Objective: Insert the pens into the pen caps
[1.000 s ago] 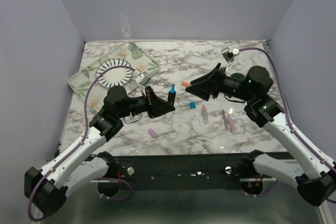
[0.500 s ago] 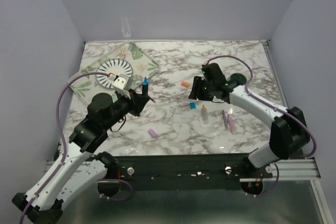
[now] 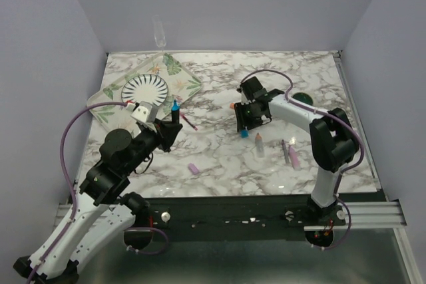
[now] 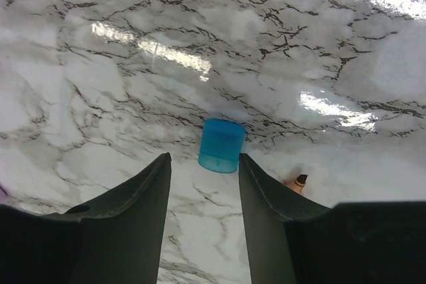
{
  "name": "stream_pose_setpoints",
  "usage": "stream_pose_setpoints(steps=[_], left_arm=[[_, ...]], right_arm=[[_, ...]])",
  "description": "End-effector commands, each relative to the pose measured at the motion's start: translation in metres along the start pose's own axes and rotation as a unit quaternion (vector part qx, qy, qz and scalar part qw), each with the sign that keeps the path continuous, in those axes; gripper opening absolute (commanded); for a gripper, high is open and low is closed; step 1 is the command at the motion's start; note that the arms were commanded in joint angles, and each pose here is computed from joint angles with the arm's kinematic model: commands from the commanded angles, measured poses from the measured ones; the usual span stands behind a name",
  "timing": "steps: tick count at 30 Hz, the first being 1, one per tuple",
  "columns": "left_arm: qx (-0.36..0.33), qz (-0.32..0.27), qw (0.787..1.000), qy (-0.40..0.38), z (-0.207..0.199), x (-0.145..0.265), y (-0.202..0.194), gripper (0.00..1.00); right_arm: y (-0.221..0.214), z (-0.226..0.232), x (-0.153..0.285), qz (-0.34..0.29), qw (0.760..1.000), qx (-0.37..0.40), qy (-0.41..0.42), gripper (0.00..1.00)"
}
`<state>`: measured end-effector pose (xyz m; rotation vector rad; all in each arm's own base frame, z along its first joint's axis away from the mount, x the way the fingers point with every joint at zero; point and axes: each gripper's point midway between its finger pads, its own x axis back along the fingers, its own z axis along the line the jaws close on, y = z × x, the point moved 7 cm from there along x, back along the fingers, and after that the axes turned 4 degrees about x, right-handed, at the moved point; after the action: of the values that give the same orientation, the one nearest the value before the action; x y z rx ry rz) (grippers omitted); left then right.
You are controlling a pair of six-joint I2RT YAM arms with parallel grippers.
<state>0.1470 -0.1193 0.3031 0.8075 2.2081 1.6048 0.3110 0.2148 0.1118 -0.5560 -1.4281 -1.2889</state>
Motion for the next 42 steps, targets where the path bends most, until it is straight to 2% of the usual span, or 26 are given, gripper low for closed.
stream_pose_setpoints(steps=[1,7,17,32,42], left_arm=[[-0.009,-0.002,1.000,-0.004,0.001,0.001,-0.001,0.00],[-0.009,0.000,1.000,-0.008,0.000,0.001,-0.001,0.00],[-0.007,-0.003,1.000,-0.007,0.000,0.000,-0.001,0.00],[-0.011,-0.006,1.000,-0.005,0.001,0.001,-0.001,0.00],[-0.013,-0.011,1.000,-0.003,0.001,0.002,0.000,0.00]], right_arm=[[-0.015,-0.009,-0.008,0.034,0.999,0.002,0.005,0.53],[-0.021,-0.016,-0.015,0.040,0.999,-0.006,0.018,0.55],[-0.018,-0.010,-0.032,0.038,0.996,-0.021,0.072,0.53],[-0.010,-0.015,-0.047,0.049,0.998,-0.020,0.045,0.50],[-0.018,-0.018,-0.045,0.049,0.998,-0.006,0.045,0.35]])
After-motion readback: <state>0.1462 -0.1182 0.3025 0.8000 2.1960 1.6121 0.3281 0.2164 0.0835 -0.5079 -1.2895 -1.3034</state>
